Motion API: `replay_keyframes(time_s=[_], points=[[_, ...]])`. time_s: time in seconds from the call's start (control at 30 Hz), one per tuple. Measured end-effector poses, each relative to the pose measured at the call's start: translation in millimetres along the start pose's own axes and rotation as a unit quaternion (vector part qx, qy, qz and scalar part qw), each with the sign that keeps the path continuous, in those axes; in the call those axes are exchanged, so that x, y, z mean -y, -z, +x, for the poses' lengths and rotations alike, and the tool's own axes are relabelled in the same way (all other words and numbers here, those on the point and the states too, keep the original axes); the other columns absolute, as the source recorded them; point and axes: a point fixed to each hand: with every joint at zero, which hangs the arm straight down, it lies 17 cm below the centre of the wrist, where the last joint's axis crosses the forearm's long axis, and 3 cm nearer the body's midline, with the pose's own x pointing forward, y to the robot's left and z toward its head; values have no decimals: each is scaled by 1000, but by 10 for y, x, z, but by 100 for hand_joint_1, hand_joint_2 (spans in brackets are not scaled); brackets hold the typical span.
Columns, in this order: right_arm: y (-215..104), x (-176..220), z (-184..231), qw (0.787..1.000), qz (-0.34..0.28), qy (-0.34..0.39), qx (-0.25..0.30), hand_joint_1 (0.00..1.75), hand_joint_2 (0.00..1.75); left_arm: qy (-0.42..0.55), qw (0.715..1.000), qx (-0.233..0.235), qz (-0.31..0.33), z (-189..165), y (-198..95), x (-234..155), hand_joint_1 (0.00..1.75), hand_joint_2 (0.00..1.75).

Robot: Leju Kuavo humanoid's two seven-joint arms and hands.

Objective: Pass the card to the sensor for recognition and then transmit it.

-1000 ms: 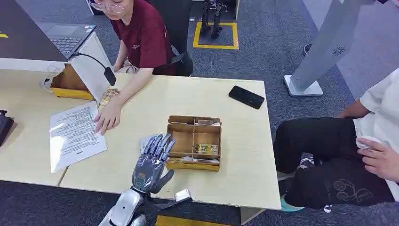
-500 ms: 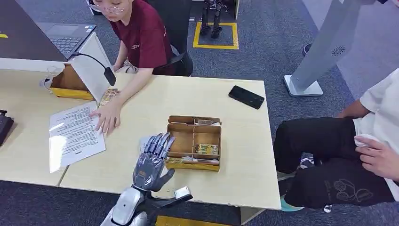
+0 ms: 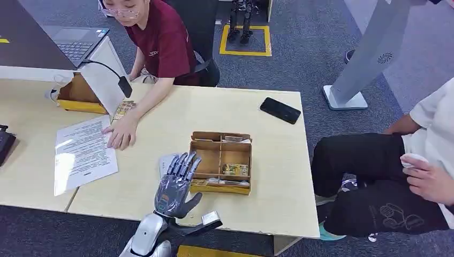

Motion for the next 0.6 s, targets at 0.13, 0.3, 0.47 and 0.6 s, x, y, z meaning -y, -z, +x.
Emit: replay_keyframes(time_s=[0.13,0.3,0.47,0.6], points=[[0,0,0,1000,0,0,0,0,0,0,1000,0,-1,-8,3,6,0,175],[0,0,0,1000,0,0,0,0,0,-1,1000,1,-2,-4,-1,13,0,175],[0,-2,0,1000,1,0,0,0,0,-6,1000,2,-3,16,-1,29,31,175],[0,0,2,1000,0,0,0,0,0,-13,1000,2,-12,-7,1,89,173,175]])
